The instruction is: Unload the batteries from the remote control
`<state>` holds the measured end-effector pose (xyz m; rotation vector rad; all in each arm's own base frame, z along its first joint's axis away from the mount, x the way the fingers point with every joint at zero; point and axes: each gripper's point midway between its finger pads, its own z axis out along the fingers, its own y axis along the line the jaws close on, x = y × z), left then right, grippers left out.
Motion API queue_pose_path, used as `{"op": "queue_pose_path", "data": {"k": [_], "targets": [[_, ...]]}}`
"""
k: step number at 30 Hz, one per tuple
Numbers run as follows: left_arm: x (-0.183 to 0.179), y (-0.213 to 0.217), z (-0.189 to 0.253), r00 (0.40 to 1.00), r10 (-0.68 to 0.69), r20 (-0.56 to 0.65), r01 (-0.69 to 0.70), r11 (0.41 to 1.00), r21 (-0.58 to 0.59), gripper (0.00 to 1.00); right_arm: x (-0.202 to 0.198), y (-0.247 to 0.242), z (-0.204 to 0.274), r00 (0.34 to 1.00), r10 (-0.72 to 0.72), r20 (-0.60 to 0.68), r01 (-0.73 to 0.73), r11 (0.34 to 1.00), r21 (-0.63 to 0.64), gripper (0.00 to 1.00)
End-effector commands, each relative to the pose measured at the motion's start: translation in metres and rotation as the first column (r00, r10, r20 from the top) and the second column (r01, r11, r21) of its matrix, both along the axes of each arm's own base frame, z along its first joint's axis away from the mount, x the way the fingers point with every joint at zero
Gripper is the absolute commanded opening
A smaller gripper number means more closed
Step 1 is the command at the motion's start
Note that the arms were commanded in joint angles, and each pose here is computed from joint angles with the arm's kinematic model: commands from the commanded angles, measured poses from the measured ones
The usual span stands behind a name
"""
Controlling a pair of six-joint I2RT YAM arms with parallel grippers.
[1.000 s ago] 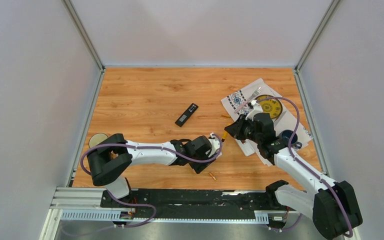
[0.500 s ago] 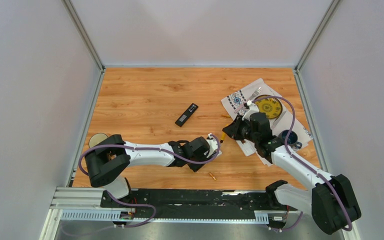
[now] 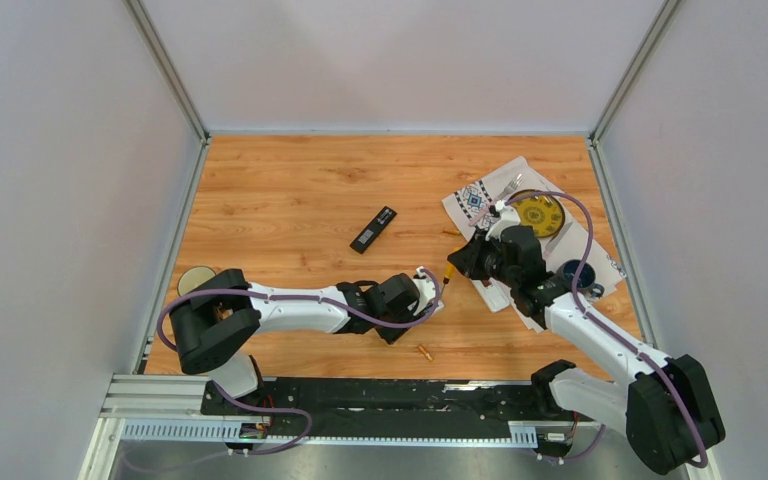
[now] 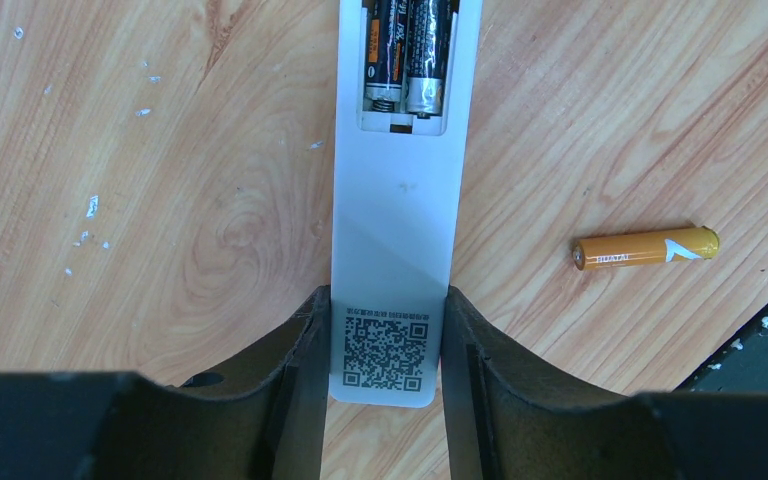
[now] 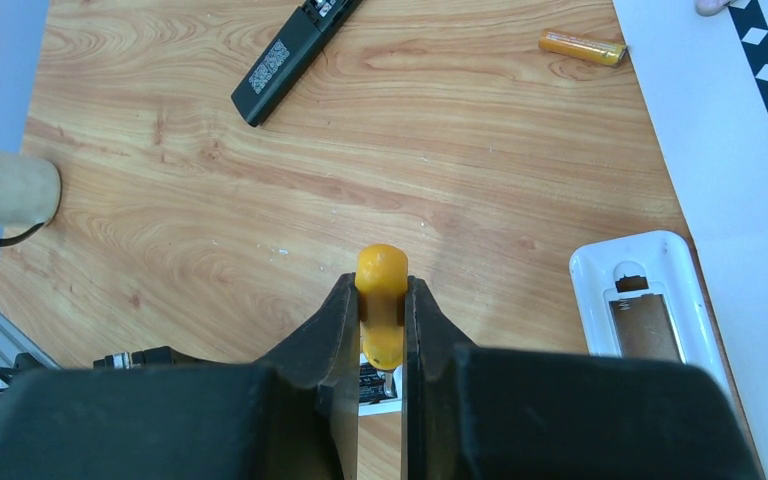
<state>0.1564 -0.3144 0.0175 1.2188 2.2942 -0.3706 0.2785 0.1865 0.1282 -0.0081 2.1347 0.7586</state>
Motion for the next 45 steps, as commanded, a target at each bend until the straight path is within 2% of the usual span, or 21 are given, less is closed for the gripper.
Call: {"op": "queue_pose_path", "data": {"k": [1,25,30,37,45], "targets": [[-0.003,-0.002,-0.002,1.0,-0.004,-0.017,0.004,1.0,-0.006,0.0,0.005,0.001,0.009,0.999,-0.002,0.051,0.001,1.0,0.003,0.0],[-0.003,-0.004,-0.003,1.0,-0.004,-0.024,0.004,1.0,-0.011,0.0,-0.005,0.013,-0.024,0.999,0.026,-0.025,-0.026,0.999,0.019,0.0],[-0.004,-0.004,-0.003,1.0,-0.006,-0.025,0.006,1.0,-0.008,0.0,-0.007,0.018,-0.023,0.999,0.029,-0.032,-0.027,0.997,0.079,0.0],[-0.004,-0.003,-0.004,1.0,-0.002,-0.022,0.002,1.0,-0.002,0.0,-0.014,0.036,0.002,0.997,0.076,-0.023,-0.068,0.969,0.237,0.0],[-0.002,-0.003,-0.001,1.0,0.006,-0.019,-0.006,1.0,-0.005,0.0,-0.02,0.047,0.027,0.992,0.124,-0.013,-0.114,0.944,0.308,0.0]]}}
